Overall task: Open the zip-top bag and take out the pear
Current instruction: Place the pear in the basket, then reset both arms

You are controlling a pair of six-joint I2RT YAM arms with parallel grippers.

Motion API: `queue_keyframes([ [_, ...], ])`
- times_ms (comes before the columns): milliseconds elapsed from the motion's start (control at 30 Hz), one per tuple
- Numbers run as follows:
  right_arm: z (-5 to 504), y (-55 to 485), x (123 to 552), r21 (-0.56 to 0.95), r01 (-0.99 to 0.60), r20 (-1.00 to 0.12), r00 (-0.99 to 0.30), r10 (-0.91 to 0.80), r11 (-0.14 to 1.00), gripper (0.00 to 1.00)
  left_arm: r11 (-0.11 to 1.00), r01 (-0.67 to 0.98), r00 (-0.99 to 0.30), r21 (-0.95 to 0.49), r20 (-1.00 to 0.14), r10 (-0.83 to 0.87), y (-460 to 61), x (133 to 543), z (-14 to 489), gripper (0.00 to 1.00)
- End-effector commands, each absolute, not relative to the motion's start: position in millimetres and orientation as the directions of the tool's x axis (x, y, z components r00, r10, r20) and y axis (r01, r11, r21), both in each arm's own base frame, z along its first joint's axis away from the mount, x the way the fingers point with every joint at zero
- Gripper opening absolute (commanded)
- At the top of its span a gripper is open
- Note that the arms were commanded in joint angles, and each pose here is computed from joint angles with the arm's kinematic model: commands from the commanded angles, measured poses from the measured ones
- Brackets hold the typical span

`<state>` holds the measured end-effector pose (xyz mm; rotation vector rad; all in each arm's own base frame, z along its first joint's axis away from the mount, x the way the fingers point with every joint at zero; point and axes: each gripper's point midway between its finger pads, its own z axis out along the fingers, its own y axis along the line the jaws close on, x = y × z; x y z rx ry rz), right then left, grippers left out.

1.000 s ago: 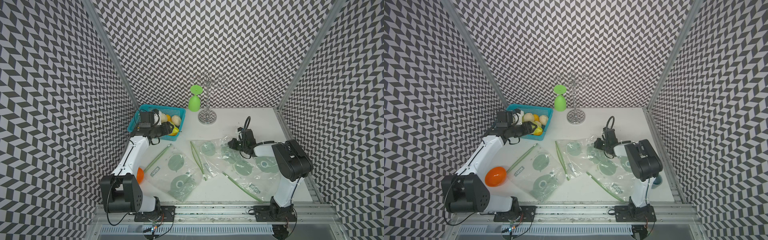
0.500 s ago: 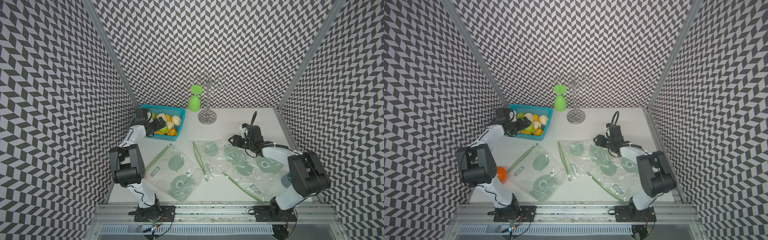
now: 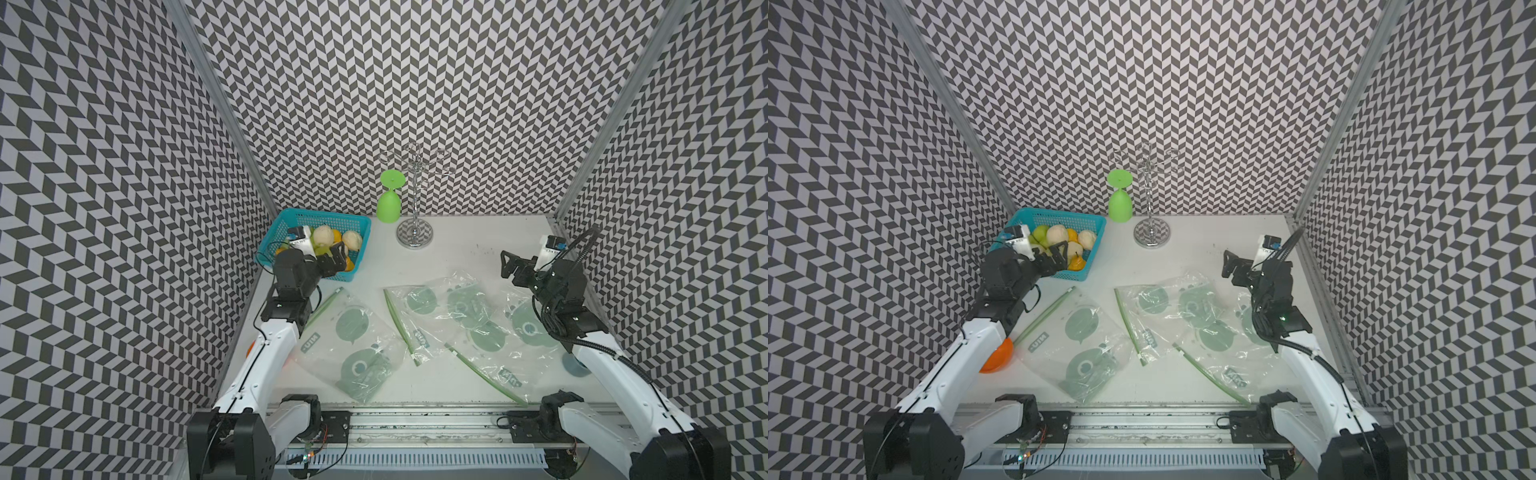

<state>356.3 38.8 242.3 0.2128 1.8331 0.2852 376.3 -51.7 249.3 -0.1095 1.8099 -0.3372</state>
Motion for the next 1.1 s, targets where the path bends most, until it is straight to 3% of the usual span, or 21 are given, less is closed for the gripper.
queue_keyframes([
  [0, 240.5, 2.3, 352.9, 0.239, 0.134, -0.951, -0.17, 0.259, 0.962, 0.99, 0.989, 0.043, -0.065, -0.139, -0.989, -0.136, -39.9, 366.8, 245.3, 1.0],
  [133, 224.1, -17.1, 344.9, 0.232, 0.208, -0.962, -0.094, 0.256, 0.95, 0.99, 0.997, 0.027, 0.001, -0.078, -0.997, -0.078, -34.1, 351.3, 223.3, 1.0],
  [333, 203.9, -27.5, 335.4, 0.178, 0.239, -0.982, -0.011, 0.186, 0.954, 0.99, 1.0, 0.016, -0.046, 0.024, -0.999, 0.024, -30.7, 358.0, 186.8, 1.0],
  [633, 179.7, -17.7, 328.5, 0.095, 0.167, -0.994, 0.063, 0.086, 0.981, 0.99, 0.996, 0.081, -0.072, -0.034, -0.997, -0.028, -3.5, 380.8, 162.9, 1.0],
  [733, 187.5, -18.3, 321.4, 0.089, 0.161, -0.986, 0.155, 0.064, 0.983, 0.99, 0.994, 0.095, 0.02, -0.048, -0.999, -0.05, 3.2, 369.8, 160.6, 1.0],
  [800, 178.2, -11.0, 329.9, 0.067, 0.126, -0.992, 0.118, 0.052, 0.99, 0.99, 0.986, 0.165, 0.078, -0.008, -0.997, -0.021, -9.4, 361.2, 162.4, 1.0],
  [867, 168.2, -4.4, 333.1, 0.049, 0.094, -0.993, 0.114, 0.038, 0.994, 0.99, 0.989, 0.146, 0.016, -0.035, -0.999, -0.037, -3.8, 366.6, 155.0, 0.99],
  [967, 178.8, -6.3, 329.6, 0.059, 0.102, -0.98, 0.195, 0.038, 0.993, 0.99, 0.986, 0.167, 0.002, -0.013, -1.0, -0.013, -10.0, 375.0, 152.7, 1.0],
  [1067, 157.9, -9.0, 352.4, 0.056, 0.13, -0.998, 0.041, 0.051, 0.99, 0.99, 0.988, 0.157, -0.017, -0.01, -1.0, -0.007, -10.2, 378.0, 150.1, 1.0],
])
